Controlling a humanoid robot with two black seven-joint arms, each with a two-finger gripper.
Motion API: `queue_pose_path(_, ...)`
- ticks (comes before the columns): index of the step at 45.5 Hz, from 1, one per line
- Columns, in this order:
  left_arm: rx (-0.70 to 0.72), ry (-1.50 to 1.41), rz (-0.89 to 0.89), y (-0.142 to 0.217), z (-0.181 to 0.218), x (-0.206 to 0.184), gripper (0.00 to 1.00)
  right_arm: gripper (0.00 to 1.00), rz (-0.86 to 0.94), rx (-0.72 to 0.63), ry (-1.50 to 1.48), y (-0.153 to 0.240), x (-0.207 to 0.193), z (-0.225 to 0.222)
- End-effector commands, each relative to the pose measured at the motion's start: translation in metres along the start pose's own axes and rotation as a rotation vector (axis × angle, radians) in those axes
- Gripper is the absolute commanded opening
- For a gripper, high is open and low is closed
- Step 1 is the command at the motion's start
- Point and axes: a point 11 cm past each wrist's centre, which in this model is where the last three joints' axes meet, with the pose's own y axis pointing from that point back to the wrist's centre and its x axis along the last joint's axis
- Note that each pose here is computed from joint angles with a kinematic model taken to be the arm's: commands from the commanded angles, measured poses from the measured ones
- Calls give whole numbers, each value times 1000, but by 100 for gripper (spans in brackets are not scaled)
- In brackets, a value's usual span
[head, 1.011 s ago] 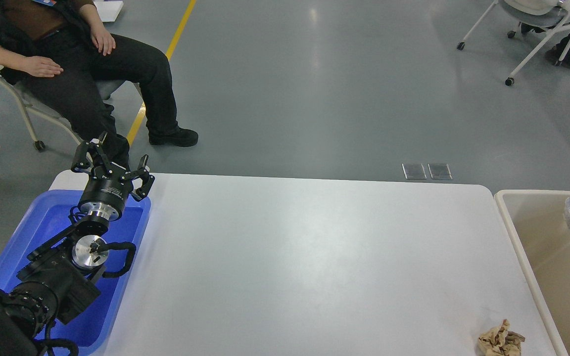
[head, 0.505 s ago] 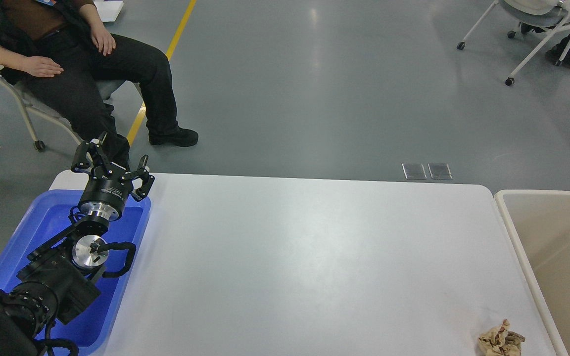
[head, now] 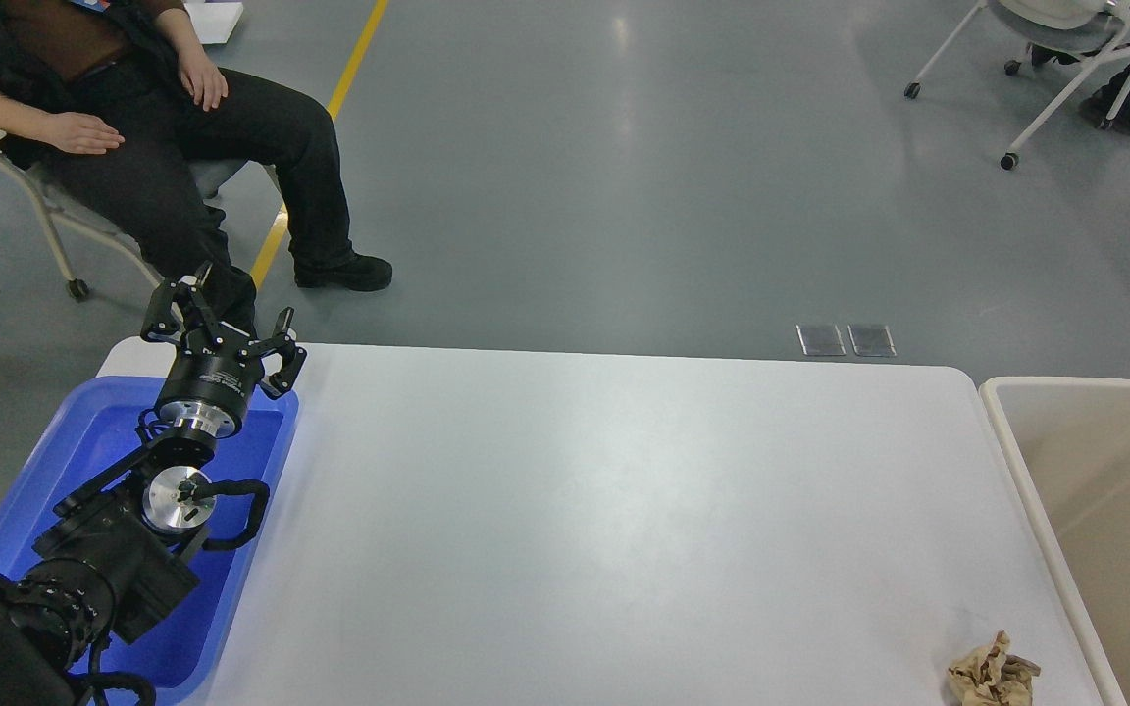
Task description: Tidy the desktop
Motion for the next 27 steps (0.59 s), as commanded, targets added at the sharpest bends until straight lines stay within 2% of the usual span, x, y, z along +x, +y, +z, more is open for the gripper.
queue_pose_path(1, 0, 0, 0, 0, 0, 0, 100, 100, -166, 168, -414, 12, -41, -92)
queue_pose_path(11, 1, -1, -1, 0, 0, 0, 100, 100, -554, 398, -891, 51, -70, -188)
queue_pose_path(13, 0, 0, 0, 0, 0, 0, 100, 100, -628, 423, -940, 62, -89, -209)
queue_pose_path(18, -1, 0, -1, -1, 0, -1, 100, 100, -727, 448, -968, 79, -121, -238)
queue_pose_path(27, 0, -1, -2, -1, 0, -1, 100, 100, -875, 413, -997, 108, -194, -256)
